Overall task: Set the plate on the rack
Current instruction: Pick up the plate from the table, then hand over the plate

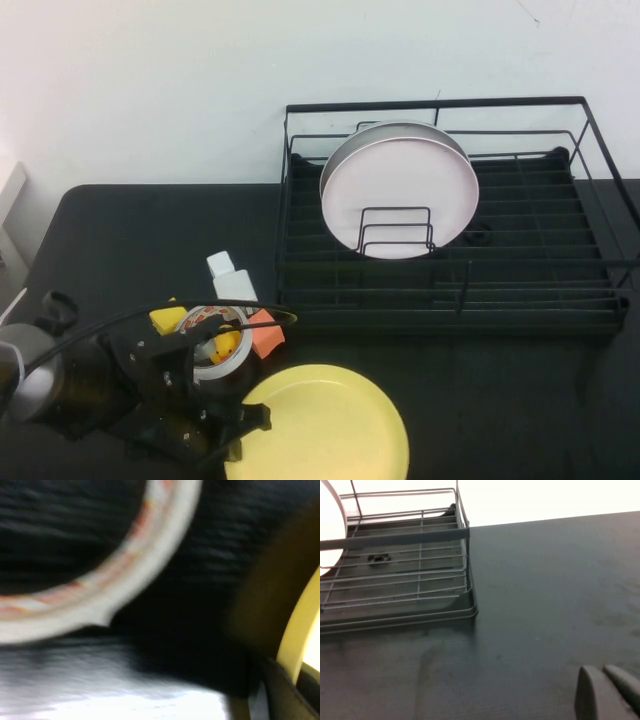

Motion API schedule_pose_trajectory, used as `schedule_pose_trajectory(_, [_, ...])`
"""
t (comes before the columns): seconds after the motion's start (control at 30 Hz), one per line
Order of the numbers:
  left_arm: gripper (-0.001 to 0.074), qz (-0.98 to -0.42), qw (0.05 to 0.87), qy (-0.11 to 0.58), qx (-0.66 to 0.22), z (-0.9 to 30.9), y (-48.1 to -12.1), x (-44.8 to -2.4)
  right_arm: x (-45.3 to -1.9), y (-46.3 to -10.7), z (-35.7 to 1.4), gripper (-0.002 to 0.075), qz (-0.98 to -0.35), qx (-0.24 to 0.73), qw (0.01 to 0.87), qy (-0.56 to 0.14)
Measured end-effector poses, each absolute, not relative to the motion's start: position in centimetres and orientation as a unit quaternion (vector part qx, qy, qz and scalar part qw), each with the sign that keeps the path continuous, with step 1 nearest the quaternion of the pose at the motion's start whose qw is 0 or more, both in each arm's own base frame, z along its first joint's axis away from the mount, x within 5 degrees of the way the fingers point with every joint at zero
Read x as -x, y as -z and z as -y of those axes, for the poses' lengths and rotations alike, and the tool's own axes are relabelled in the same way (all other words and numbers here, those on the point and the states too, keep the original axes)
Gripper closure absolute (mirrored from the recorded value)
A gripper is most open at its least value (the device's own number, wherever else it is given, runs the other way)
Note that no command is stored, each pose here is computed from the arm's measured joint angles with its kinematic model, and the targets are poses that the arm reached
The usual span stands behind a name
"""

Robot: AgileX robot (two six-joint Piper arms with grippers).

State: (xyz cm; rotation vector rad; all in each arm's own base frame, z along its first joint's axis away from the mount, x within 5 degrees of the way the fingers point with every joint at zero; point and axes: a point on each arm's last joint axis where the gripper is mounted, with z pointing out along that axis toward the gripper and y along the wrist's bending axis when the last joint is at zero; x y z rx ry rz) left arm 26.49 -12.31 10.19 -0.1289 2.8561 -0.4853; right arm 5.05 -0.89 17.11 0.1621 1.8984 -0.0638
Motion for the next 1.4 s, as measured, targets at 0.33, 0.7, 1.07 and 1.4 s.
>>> schedule_pose_trajectory(0.33, [0.0733, -0.937, 0.134, 0.322, -0.015, 13.0, -11.4, -27.0, -5.1, -17.1, 0.7, 0.0728, -0.811, -0.083, 0.579, 0.004])
schedule_pose_trajectory(0.7, [0.0733, -0.895, 0.18, 0.4, -0.08, 12.5, -12.7, -27.6, -5.3, -17.4, -1.1, 0.0728, -0.766, -0.216, 0.565, -0.218])
schedule_pose_trajectory(1.07, [0.0733, -0.885, 0.273, 0.362, -0.107, 11.7, -17.3, -27.3, -5.4, -18.5, -1.7, 0.0728, -0.703, -0.285, 0.557, -0.338])
schedule_pose_trajectory(1.4, [0.0733, -0.844, 0.429, 0.297, -0.125, 9.5, -24.6, -23.5, -4.8, -19.2, -3.9, 0.0728, -0.765, -0.115, 0.534, -0.342])
